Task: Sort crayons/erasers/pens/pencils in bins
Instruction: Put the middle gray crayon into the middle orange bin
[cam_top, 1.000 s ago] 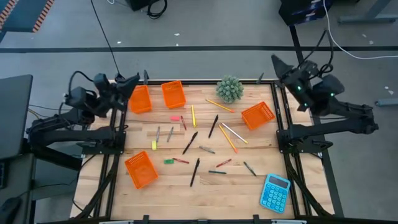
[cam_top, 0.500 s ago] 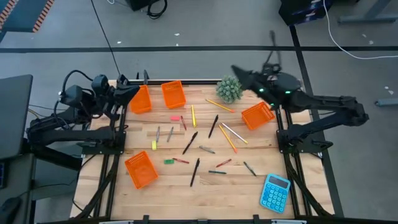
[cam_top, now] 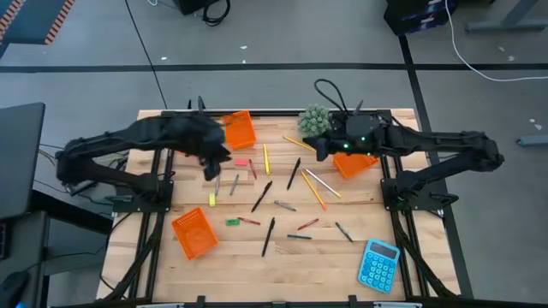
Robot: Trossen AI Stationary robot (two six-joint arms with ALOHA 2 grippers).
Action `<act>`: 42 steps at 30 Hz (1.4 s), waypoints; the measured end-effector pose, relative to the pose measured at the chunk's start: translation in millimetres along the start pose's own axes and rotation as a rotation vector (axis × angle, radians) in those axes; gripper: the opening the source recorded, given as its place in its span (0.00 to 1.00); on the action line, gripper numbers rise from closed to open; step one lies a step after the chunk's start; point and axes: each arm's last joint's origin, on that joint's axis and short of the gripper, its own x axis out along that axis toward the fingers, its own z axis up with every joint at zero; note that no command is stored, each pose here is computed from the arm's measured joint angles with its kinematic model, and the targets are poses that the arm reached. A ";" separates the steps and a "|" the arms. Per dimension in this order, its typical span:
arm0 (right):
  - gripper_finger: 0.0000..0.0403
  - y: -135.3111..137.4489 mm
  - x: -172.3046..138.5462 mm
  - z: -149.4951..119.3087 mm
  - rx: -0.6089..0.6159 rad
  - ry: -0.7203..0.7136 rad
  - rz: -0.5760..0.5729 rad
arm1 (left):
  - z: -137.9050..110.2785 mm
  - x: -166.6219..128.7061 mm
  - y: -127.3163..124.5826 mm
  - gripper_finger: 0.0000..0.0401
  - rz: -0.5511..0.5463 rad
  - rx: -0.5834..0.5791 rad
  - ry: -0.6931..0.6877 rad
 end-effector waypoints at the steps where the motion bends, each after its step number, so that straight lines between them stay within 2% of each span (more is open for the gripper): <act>1: 0.02 -1.7 -3.3 -0.6 -0.012 0.013 -0.013 | 1.4 9.0 0.2 0.31 0.002 0.005 0.052; 5: 0.02 -9.1 -17.7 -2.3 -0.044 0.061 -0.061 | -2.0 48.2 2.9 0.46 0.026 -0.062 0.267; 8: 0.02 -14.1 -27.5 -4.5 -0.055 0.096 -0.095 | -5.5 74.4 4.2 0.54 0.043 -0.114 0.386; 10: 0.02 -17.8 -34.0 -6.4 -0.062 0.124 -0.121 | -6.3 90.4 4.2 0.57 0.034 -0.194 0.434; 13: 0.02 -22.1 -42.1 -8.5 -0.058 0.153 -0.150 | -9.2 111.8 5.3 0.60 0.036 -0.355 0.509; 17: 0.02 -26.1 -49.1 -10.4 -0.049 0.178 -0.178 | -15.0 136.9 6.6 0.58 0.110 -0.548 0.589; 20: 0.02 -27.0 -50.3 -11.0 -0.059 0.186 -0.185 | -20.4 153.5 6.9 0.54 0.161 -0.627 0.643; 29: 0.02 -28.0 -49.8 -11.3 -0.055 0.178 -0.207 | -34.5 188.3 0.5 0.43 0.255 -0.596 0.733; 38: 0.02 -28.1 -49.8 -11.1 -0.017 0.169 -0.215 | -41.7 200.7 3.1 0.44 0.266 -0.497 0.785; 42: 0.02 -28.1 -49.8 -11.1 -0.002 0.167 -0.216 | -43.1 203.2 9.7 0.41 0.298 -0.498 0.791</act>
